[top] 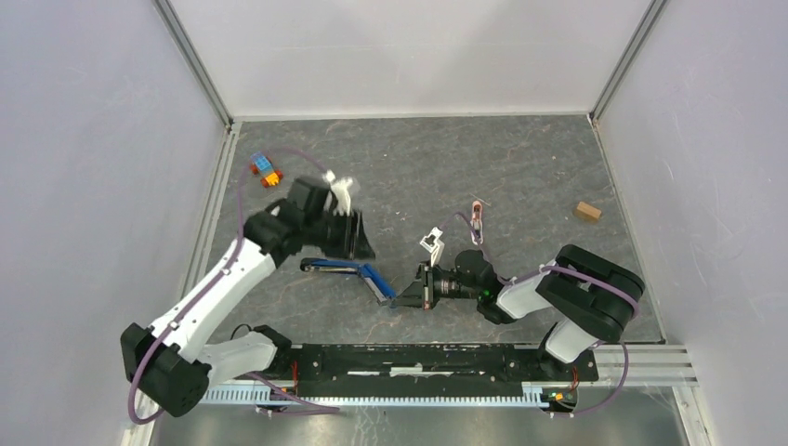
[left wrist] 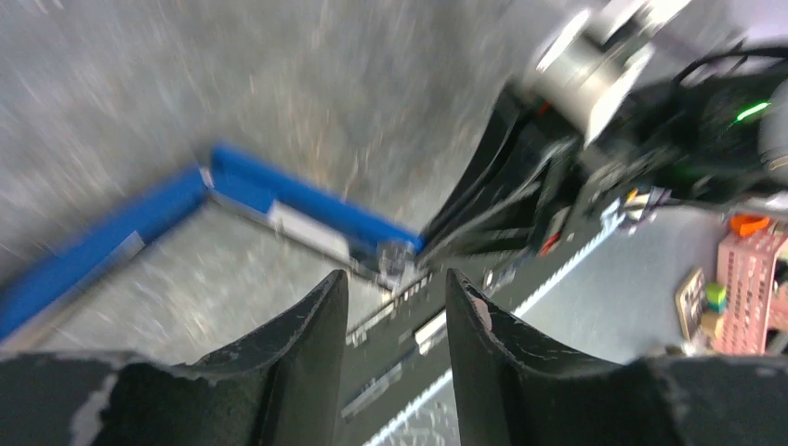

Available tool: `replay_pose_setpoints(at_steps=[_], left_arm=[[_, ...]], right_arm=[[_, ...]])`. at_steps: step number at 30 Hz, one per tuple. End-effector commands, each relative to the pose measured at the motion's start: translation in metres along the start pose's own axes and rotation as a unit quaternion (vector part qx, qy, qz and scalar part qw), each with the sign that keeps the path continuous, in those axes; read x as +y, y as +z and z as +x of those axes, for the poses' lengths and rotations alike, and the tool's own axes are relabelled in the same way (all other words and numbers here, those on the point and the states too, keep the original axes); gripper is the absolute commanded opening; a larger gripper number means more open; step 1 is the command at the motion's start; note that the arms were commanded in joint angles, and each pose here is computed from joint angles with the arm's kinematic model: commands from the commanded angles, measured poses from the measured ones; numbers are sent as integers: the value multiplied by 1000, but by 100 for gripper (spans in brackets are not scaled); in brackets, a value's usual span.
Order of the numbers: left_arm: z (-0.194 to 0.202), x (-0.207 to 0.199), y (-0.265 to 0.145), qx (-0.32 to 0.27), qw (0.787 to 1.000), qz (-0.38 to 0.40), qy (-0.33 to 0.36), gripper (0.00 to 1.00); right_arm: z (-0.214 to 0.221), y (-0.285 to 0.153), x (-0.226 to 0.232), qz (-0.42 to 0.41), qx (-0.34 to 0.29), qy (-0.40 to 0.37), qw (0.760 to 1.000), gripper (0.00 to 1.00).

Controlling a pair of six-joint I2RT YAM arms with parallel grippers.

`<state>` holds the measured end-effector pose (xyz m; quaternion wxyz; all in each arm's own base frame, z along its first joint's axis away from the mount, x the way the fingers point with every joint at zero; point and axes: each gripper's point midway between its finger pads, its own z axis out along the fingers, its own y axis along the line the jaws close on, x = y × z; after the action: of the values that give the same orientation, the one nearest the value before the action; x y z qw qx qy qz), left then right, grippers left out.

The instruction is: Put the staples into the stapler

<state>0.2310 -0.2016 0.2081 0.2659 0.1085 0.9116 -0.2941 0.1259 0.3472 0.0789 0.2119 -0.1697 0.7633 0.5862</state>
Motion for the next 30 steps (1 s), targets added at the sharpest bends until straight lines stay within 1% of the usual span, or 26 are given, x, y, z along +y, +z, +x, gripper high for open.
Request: replay_pose_setpoints(at_steps=[1,2,4,8,10,14,17,21,26,30], left_arm=[[82,20,29,88,993,-8,-74,48],[85,30,32,81,993,-31,-80,48],[84,45,36,65,991,-72,-96,57],[75,56,43,20,985,-101,-140,62],[77,66,50,9,980,-118,-157,62],[88,83,62,10,974,-149,-173,60],[89,96,68,-3,968,-170,-185,61],[75,96,80,-41,966,-155,-201,66],[62,88,91,-79,966,-115,-217,73],[69,93,97,-67,963,-125,-229,74]], right_arm=[[-30,7,15,-21,-44,-6,999,0],[-30,6,15,-21,-44,-6,999,0],[-30,4,16,-21,-47,-6,999,0],[-29,-2,16,-17,-55,-10,998,0],[-29,-5,19,-24,-60,-13,998,0],[-31,-11,25,-32,-70,-19,997,0],[-32,-16,32,-42,-79,-32,995,0],[-32,-23,40,-59,-89,-46,993,0],[-28,-29,40,-62,-90,-53,993,0],[-27,-31,41,-63,-93,-56,992,0]])
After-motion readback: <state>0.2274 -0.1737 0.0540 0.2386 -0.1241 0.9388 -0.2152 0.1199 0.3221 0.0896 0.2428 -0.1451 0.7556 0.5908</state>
